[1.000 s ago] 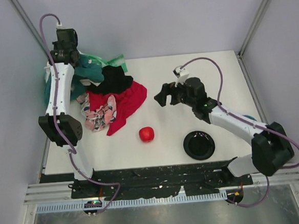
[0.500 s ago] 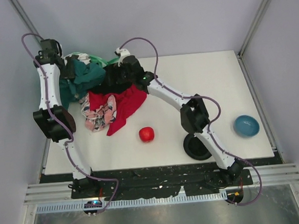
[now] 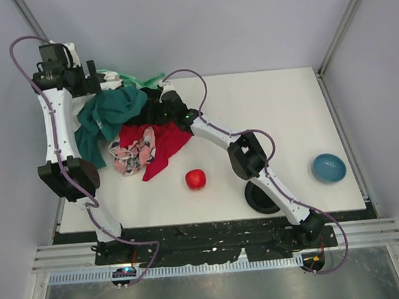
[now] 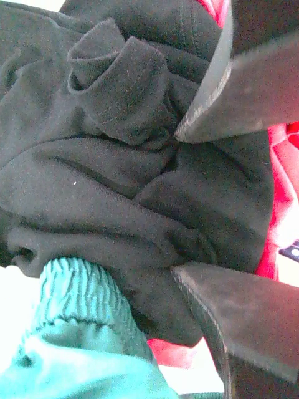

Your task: Pick out a specific cloth from the pile

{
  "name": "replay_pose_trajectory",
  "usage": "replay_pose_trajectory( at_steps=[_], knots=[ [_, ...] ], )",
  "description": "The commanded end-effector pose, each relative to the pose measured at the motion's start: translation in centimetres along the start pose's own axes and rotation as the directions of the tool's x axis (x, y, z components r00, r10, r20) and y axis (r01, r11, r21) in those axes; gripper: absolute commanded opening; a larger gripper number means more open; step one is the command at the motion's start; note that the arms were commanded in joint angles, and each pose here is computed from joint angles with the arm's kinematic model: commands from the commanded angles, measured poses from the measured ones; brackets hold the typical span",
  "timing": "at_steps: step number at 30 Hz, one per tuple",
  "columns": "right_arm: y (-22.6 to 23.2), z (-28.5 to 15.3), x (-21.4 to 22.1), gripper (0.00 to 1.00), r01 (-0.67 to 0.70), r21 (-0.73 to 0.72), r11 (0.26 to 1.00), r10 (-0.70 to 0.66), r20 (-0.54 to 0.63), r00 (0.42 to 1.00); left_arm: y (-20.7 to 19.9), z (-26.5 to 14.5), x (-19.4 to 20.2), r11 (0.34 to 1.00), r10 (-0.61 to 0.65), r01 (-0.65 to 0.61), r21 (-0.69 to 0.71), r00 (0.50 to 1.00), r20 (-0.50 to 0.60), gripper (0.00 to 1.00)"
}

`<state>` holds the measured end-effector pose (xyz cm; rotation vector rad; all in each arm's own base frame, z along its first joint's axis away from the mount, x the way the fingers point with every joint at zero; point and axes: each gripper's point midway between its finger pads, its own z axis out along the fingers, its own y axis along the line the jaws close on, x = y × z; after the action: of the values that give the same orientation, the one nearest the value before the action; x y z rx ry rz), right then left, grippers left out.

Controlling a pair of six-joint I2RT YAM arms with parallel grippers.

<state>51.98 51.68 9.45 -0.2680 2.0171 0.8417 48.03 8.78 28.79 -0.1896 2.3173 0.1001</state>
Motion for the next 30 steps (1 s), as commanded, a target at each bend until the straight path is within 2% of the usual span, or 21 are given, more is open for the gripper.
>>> replay_pose_trajectory(
  at_steps=[1,2,3,4,5,6,8,9,13,15,21,24,30],
  knots=[
    [1.7,0.2,-3.8,0.75,-0.048,-0.043,0.998,0.052,0.117,0.992,-2.7,-5.4,-3.1,0.99,-0.039,0.017,0.139,0.988,0.153,1.0],
    [1.7,0.2,-3.8,0.67,-0.047,-0.047,0.998,0.053,0.123,0.991,-2.9,-5.8,-3.3,0.988,-0.045,0.019,0.152,0.985,0.165,1.0],
    [1.7,0.3,-3.9,0.64,-0.045,-0.05,0.998,0.051,0.126,0.991,-3.3,-6.5,-3.5,0.986,-0.05,0.019,0.168,0.982,0.182,0.99],
    [2.1,0.2,-4.1,0.49,-0.043,-0.067,0.997,0.052,0.132,0.99,-3.6,-6.9,-3.5,0.982,-0.055,0.018,0.189,0.98,0.194,0.99],
    [2.3,0.1,-4.4,0.38,-0.042,-0.081,0.996,0.052,0.13,0.99,-3.9,-7.1,-3.5,0.978,-0.064,0.022,0.207,0.978,0.197,0.99],
    [2.7,-0.2,-4.9,0.19,-0.037,-0.089,0.995,0.049,0.135,0.99,-4.2,-7.5,-3.5,0.975,-0.073,0.026,0.222,0.976,0.206,0.99],
    [3.1,-1.3,-6.4,0.05,-0.014,-0.086,0.996,0.026,0.147,0.989,-4.9,-7.8,-3.4,0.965,-0.09,0.033,0.261,0.974,0.21,0.99],
    [2.9,-1.7,-6.7,0.05,0.0,-0.077,0.997,0.011,0.142,0.99,-5.4,-7.8,-3.3,0.957,-0.098,0.035,0.287,0.973,0.207,1.0],
    [2.9,-5.7,-12.3,0.06,0.115,-0.021,0.993,-0.108,0.206,0.972,-7.5,-7.5,-2.7,0.923,-0.132,0.058,0.38,0.976,0.172,0.99],
    [3.3,-9.3,-17.1,0.06,0.165,0.042,0.985,-0.17,0.28,0.945,-8.7,-7.1,-2.0,0.904,-0.138,0.069,0.422,0.981,0.137,0.99],
    [3.3,-18.1,-26.3,0.05,0.284,0.214,0.935,-0.35,0.411,0.842,-12.9,-5.9,1.4,0.862,-0.12,0.086,0.499,0.992,0.037,0.99],
    [2.8,-22.1,-30.0,0.05,0.278,0.26,0.925,-0.372,0.454,0.81,-14.1,-5.7,3.5,0.858,-0.112,0.091,0.505,0.994,0.01,0.99],
    [3.4,-32.5,-37.7,0.05,0.227,0.209,0.951,-0.309,0.61,0.73,-14.9,-5.6,7.4,0.851,-0.118,0.111,0.513,0.993,-0.018,1.0]
  ],
)
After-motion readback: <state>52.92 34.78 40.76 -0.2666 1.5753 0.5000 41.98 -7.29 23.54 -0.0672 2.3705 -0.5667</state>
